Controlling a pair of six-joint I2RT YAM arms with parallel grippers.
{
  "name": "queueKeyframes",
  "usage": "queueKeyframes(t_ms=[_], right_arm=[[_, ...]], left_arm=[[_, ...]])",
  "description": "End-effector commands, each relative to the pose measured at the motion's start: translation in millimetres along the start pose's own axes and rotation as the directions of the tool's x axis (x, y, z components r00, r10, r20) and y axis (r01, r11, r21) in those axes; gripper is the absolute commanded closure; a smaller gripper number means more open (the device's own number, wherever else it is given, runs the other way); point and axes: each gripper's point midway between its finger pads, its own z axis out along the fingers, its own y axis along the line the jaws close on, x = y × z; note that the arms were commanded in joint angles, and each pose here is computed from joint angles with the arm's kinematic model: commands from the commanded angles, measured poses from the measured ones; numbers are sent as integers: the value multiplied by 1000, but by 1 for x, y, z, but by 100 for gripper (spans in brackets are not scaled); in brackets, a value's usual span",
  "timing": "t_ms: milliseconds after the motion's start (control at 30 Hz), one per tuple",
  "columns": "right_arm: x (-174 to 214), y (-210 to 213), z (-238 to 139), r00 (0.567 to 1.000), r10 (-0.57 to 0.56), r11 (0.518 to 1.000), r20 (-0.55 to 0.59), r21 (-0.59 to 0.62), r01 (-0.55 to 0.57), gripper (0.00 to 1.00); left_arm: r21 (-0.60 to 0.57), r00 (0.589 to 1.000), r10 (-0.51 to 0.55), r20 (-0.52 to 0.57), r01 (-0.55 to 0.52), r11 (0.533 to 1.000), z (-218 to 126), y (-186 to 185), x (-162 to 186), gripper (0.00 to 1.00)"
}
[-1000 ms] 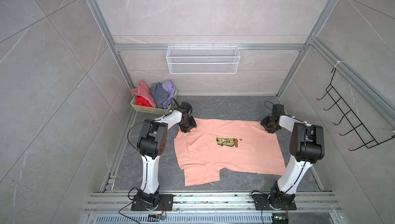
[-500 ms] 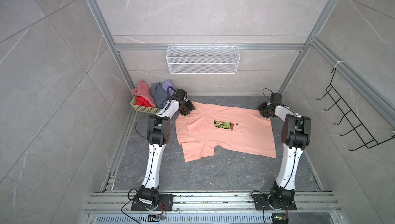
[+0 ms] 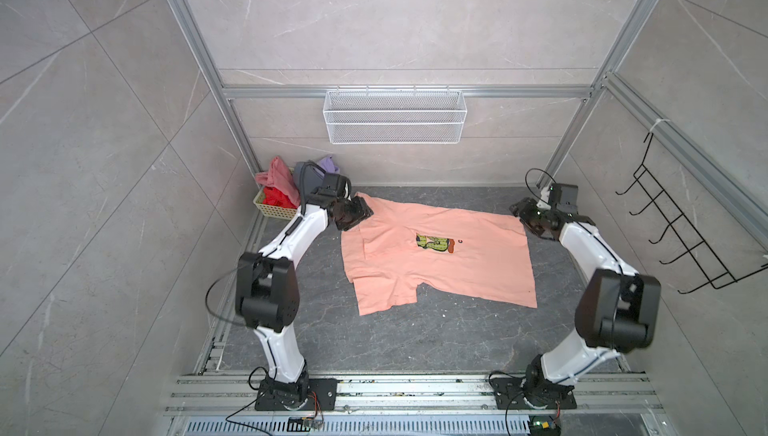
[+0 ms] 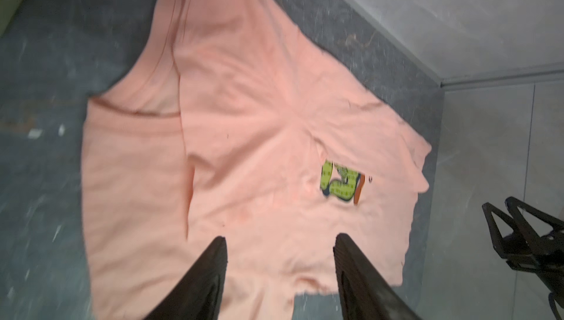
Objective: Fold and stack the t-shirts
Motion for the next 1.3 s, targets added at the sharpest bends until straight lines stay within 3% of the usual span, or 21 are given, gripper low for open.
queueKeyframes(t_ms=[0,100,233,400,667,800,1033,1267], right_arm=[[50,-45,-29,997,27,983,-75,184,-13,35],[83,-71,-61,992,57,956,-115,292,-21,29],[111,-98,-84,988,105,929,-110,367,-58,18],[134,-120,-90,971,212,912,-111,380,-156,17],[165,-151,-93,920,351,858,-173,453,-242,17],[176,-164,-101,904,391,830,-173,491,-265,17],[181,-178,-101,881,443,815,-170,485,-316,17],[184,-182,-74,856,490,815,-164,434,-383,21]], left_arm=[[-139,992,-53,-116,36,990,-7,40,71,41],[-255,980,-118,-163,74,964,-22,76,124,42],[-270,954,-215,-210,154,950,-28,92,175,43],[-302,929,-274,-250,194,933,-26,105,216,44],[-295,898,-325,-296,238,925,-4,106,226,46],[-294,881,-339,-329,246,924,7,105,231,52],[-333,868,-346,-357,228,915,16,107,241,58],[-274,867,-338,-367,246,930,28,93,234,85]])
